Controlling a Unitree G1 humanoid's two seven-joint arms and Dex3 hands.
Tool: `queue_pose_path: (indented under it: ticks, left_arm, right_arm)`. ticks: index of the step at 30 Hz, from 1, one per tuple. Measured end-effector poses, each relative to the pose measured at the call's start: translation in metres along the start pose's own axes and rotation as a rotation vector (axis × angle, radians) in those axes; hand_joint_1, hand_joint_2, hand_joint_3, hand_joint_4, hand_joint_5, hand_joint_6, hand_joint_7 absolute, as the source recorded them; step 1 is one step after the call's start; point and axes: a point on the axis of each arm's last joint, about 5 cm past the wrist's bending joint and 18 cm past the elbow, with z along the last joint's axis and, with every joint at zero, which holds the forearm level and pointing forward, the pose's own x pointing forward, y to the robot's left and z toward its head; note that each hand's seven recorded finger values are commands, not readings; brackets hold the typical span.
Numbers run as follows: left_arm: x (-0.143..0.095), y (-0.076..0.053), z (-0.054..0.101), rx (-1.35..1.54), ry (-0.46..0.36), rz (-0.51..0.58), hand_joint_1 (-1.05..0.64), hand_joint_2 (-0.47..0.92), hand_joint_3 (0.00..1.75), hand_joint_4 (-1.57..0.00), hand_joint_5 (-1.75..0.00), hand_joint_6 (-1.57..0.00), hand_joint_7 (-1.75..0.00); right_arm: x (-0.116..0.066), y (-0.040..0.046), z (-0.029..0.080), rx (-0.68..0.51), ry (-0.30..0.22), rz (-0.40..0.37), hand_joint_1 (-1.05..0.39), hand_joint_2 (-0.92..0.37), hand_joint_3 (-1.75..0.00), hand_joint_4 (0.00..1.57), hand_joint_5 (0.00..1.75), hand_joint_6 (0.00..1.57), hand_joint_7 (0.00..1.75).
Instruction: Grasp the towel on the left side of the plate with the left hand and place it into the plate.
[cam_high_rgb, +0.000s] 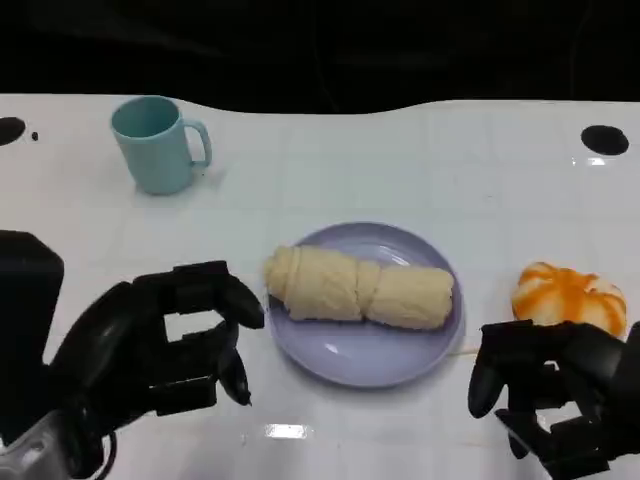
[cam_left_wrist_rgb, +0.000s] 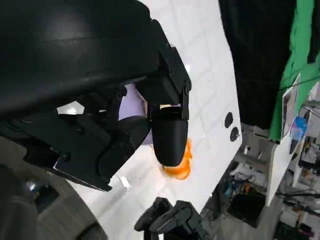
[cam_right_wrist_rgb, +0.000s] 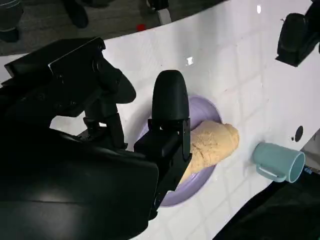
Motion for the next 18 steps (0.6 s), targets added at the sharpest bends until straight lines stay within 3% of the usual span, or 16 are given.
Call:
queue_pose_path:
  ticks: [7, 18]
  left_arm:
    - [0.007, 0.015, -0.015, -0.181, 0.124, 0.043, -0.09, 0.57, 1.28, -0.76, -1.75, -0.67, -1.73]
    - [0.011, 0.019, -0.013, -0.180, 0.138, 0.036, -0.11, 0.58, 1.25, -0.80, -1.75, -0.68, -1.74]
  right_arm:
    - [-0.001, -0.0014, -0.001, -0.010, 0.003, -0.001, 0.07, -0.60, -1.06, 0.71, 1.67, 0.69, 1.41]
    - [-0.001, -0.0010, -0.002, -0.012, -0.004, -0.001, 0.06, -0.59, -1.07, 0.69, 1.68, 0.68, 1.42]
